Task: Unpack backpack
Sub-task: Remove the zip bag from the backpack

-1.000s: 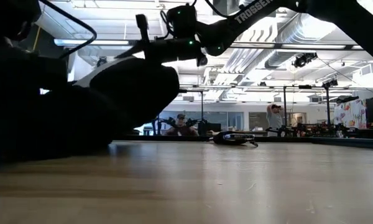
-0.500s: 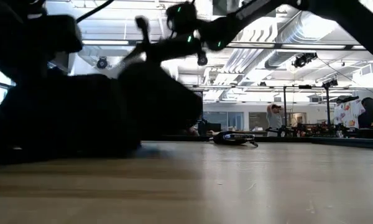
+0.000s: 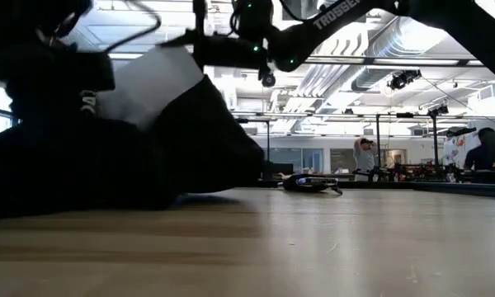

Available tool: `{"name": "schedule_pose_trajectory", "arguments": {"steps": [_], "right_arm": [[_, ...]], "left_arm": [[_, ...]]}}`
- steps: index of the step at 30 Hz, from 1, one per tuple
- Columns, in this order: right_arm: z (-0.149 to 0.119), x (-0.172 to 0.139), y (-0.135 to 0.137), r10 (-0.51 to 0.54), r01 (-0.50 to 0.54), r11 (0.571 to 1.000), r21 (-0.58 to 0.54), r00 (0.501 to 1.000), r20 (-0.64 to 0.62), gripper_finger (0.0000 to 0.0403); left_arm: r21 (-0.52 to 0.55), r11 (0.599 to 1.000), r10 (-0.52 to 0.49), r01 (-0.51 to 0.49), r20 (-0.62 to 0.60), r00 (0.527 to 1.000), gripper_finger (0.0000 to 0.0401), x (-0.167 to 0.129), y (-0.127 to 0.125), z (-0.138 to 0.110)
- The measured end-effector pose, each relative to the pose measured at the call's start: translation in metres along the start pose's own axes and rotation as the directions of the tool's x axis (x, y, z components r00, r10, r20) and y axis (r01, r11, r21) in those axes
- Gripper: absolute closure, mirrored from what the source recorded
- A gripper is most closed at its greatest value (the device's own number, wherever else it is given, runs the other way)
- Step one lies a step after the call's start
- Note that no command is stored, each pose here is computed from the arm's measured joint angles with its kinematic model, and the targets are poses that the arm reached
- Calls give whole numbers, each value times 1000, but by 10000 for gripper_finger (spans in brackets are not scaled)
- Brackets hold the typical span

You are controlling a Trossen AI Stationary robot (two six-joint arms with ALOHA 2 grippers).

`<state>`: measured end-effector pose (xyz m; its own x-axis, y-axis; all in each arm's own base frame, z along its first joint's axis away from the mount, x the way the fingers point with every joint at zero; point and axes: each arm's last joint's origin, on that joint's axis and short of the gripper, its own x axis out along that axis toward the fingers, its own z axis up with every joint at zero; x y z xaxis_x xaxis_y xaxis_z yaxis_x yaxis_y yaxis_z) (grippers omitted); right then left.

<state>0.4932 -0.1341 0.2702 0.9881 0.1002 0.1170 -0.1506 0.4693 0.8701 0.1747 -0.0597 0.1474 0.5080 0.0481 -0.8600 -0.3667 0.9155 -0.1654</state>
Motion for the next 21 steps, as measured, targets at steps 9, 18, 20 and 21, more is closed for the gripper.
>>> {"name": "schedule_pose_trajectory", "arguments": {"steps": [9,18,20,21], "right_arm": [[14,-15,45,182,-197,980,-39,953,-244,403],[24,-43,105,274,-327,945,-22,826,-493,403],[21,-51,109,223,-277,961,-16,805,-550,403],[19,-56,109,184,-240,970,-24,799,-572,403]], "left_arm": [[-240,958,140,-155,-81,987,366,7,21,-21],[-370,858,325,-355,-143,935,366,0,38,-30],[-354,853,347,-384,-167,923,366,-3,42,-32],[-341,850,358,-402,-186,915,366,-6,44,-33]]}}
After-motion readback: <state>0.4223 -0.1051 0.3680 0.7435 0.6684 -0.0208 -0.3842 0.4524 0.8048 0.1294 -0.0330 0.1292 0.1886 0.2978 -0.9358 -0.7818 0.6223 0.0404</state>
